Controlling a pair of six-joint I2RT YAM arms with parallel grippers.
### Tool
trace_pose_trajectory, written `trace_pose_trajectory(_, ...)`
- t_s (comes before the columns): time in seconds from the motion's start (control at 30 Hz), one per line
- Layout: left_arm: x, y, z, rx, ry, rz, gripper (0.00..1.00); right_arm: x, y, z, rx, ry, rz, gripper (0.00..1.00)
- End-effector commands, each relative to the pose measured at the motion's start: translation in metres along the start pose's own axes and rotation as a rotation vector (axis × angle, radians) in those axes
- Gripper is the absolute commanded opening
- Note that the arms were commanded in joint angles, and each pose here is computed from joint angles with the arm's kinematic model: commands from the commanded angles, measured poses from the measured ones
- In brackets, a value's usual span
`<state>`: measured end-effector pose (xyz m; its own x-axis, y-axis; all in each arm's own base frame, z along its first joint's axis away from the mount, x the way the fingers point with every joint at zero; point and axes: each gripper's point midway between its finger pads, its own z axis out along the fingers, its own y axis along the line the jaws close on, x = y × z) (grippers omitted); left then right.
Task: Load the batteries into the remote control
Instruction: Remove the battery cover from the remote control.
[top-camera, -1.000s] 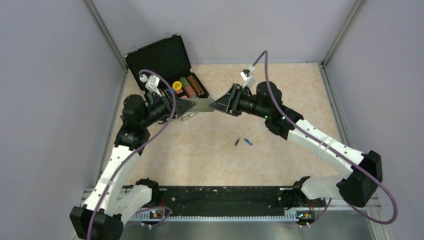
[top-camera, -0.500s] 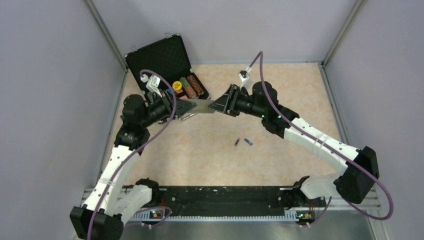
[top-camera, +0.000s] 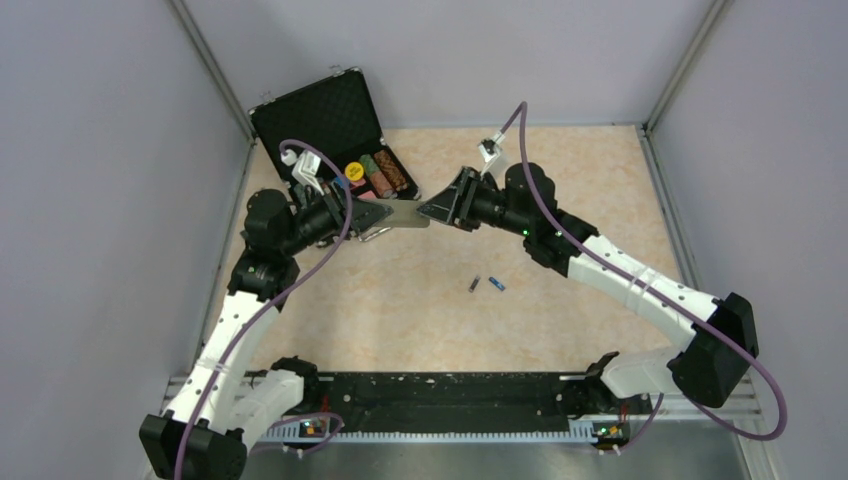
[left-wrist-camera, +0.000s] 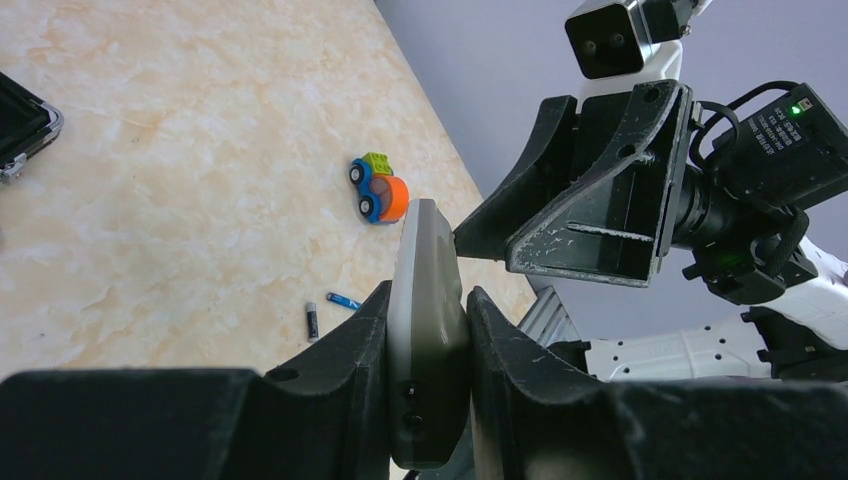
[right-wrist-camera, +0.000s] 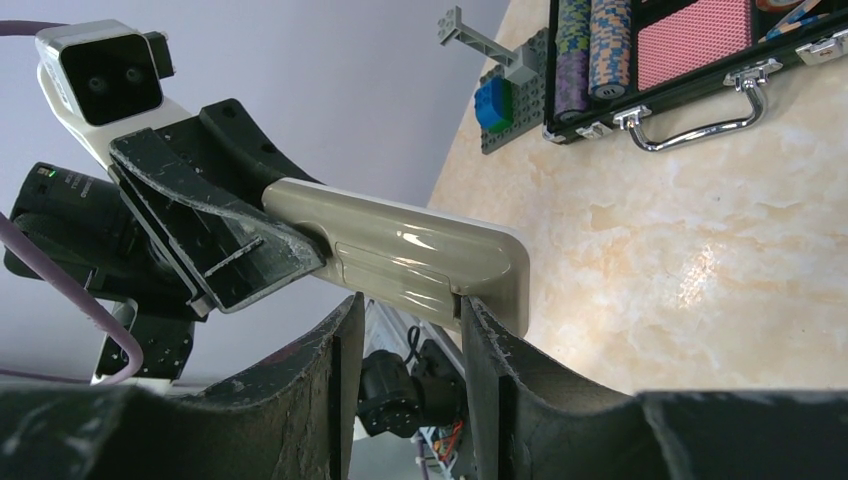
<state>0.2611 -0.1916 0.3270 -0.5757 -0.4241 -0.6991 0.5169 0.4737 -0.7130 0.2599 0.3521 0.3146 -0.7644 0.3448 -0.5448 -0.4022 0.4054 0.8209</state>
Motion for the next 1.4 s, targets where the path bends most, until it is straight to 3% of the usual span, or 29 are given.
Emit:
trace_pose_trajectory(0.0,-0.02,-0.032,-0.008,0.082,-0.056,0.072,0.0,-0.015,0.011,-0.002,-0.043,-0.056,-0.027,0.4)
trace_pose_trajectory(0.47,-0.021,-0.041,-0.008,0.15,-0.082,0.036,0.0,0.0,0.014,0.002,-0.123,-0.009,0.055,0.4)
trace_pose_trajectory(0.67,-0.022,-0.037,-0.009,0.12,-0.089,0.054,0.0,-0.008,0.008,-0.003,-0.061,-0.05,0.028,0.4)
trace_pose_trajectory(1.2,0.003,0.01,0.0,-0.025,-0.014,0.018,0.0,-0.008,-0.007,0.01,0.008,-0.018,-0.063,0.4)
trace_pose_trajectory(1.37,0.032,0.05,0.011,-0.095,0.03,-0.063,0.0,0.006,-0.034,0.01,0.095,0.015,-0.042,0.37)
